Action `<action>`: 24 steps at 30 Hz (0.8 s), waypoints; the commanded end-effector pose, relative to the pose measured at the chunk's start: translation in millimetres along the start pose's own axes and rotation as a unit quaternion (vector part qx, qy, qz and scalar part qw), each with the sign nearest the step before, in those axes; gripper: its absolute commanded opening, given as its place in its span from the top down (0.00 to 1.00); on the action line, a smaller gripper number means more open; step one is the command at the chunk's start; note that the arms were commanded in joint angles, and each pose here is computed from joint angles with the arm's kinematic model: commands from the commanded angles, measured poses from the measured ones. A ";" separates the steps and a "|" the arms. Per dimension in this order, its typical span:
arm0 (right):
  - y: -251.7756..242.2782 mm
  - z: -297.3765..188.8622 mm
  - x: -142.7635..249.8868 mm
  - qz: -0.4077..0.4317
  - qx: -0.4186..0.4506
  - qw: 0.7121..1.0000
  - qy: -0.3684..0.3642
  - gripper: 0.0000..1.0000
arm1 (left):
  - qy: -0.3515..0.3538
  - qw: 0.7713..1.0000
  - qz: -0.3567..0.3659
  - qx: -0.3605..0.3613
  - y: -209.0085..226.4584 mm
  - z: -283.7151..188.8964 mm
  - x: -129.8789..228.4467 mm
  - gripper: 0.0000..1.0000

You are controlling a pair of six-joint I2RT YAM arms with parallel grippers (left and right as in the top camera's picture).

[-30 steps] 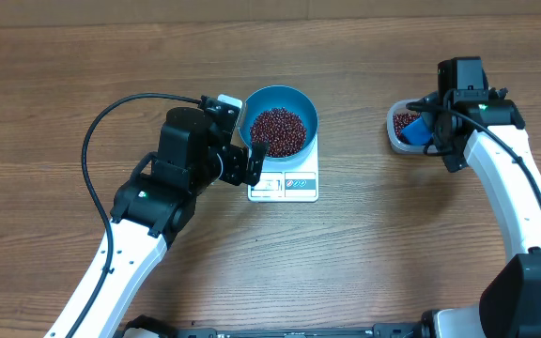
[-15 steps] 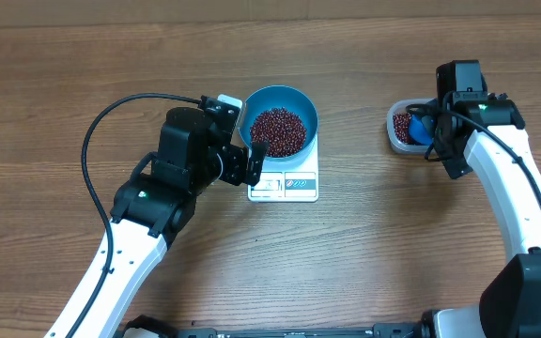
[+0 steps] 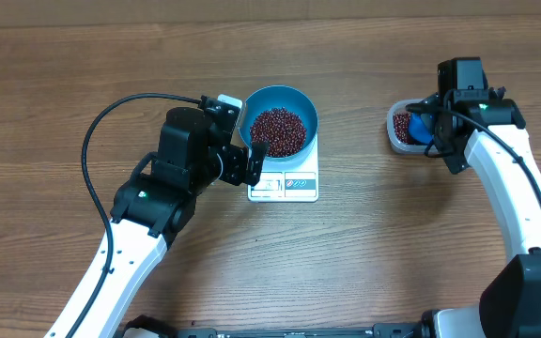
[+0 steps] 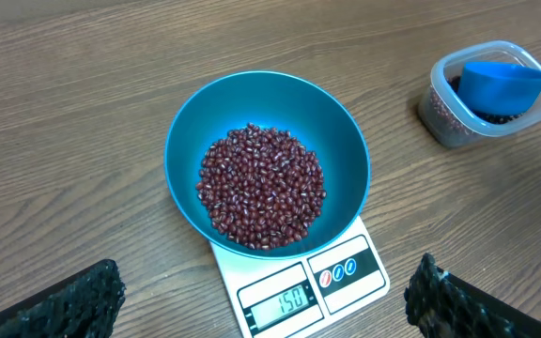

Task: Scoop item into bowl and weigh 150g on scale
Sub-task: 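Lay the blue scoop down in the tub with the right gripper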

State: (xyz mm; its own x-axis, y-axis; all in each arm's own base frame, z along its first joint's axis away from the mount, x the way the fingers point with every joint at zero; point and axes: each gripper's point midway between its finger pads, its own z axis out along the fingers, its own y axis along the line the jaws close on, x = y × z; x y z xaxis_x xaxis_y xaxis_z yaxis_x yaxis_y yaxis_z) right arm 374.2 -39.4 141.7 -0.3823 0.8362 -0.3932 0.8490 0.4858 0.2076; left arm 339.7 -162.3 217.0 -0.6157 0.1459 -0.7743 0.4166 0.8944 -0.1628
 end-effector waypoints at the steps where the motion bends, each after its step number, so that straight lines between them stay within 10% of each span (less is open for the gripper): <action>1: 26.3 -31.5 -2.7 -0.015 -0.076 0.997 0.021 0.00 | -0.012 1.000 0.017 0.000 -1.3 -3.0 -10.7 0.01; 24: 47.9 -70.3 -7.3 -0.072 -0.159 0.984 0.017 0.00 | -0.011 1.000 0.015 0.003 -2.5 -3.0 -10.0 0.00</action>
State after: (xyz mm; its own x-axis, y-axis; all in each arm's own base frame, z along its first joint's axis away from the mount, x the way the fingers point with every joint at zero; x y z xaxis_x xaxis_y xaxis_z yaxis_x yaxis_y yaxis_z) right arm 386.0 0.6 193.2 -0.4852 0.8134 -0.3209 0.6966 0.5814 0.4204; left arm 339.7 -162.3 217.0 -0.6157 0.1459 -0.7743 0.4166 0.8944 -0.1628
